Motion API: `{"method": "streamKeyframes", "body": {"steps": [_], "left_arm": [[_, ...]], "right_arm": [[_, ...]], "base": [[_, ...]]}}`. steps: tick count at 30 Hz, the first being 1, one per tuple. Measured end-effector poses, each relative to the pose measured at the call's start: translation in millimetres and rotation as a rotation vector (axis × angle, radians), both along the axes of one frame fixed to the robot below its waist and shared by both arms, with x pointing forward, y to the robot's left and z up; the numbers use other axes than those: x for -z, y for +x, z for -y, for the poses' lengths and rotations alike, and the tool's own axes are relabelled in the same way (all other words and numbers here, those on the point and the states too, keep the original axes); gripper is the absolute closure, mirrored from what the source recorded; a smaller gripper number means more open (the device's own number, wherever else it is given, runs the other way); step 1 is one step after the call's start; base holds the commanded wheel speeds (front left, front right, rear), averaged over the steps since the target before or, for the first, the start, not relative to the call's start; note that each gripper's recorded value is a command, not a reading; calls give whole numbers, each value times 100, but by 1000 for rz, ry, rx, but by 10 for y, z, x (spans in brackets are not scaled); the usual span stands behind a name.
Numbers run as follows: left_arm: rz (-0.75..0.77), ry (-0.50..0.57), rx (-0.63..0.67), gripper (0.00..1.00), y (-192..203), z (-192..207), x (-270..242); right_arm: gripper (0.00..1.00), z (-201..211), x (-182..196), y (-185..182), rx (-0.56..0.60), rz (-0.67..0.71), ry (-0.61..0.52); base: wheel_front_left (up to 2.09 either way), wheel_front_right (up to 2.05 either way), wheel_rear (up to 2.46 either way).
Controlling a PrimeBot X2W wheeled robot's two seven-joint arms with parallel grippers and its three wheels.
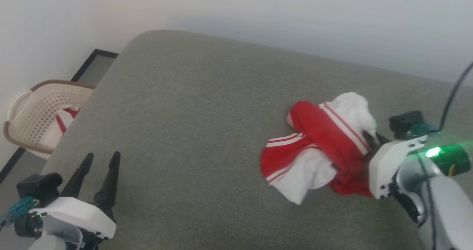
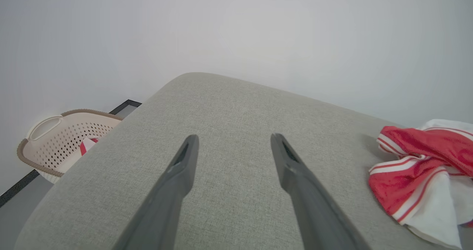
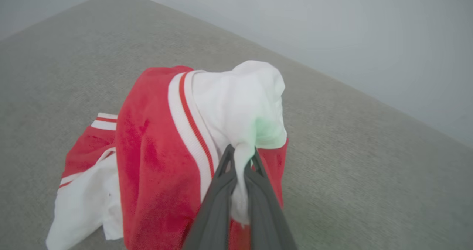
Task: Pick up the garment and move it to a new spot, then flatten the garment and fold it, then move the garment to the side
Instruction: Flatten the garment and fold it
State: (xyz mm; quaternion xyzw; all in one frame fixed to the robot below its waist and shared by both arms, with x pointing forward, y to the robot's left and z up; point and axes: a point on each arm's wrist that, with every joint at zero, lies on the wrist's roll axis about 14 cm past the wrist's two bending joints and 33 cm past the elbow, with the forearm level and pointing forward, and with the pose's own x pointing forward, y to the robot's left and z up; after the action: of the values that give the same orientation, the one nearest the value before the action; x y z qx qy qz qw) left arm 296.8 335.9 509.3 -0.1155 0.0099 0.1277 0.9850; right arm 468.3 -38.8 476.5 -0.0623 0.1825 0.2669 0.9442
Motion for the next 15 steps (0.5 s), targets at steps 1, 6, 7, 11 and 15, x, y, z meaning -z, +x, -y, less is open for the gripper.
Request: {"method": "streamKeyframes", "body": {"steps": [1,6,7,11,15], "left_arm": [[1,1,4,0,13,5,-6],[9,9,28,0,99,39,-41],[10,9,35,0,119,58,-44],[14,7,61,0,192,129,-51],[8,2,81,0,245,191,-25]], "right_arm": [[100,71,-44,16,16,8,-1],[100,512,-245,70,119,48,-5],[100,595,-268,65,139,52,-1],[100,948,-191,2,226,12,-11],[100,1189,80,-124,286,-74,-38]], "base": [[0,0,0],[0,0,0],[0,0,0],[0,0,0],[0,0,0]]}}
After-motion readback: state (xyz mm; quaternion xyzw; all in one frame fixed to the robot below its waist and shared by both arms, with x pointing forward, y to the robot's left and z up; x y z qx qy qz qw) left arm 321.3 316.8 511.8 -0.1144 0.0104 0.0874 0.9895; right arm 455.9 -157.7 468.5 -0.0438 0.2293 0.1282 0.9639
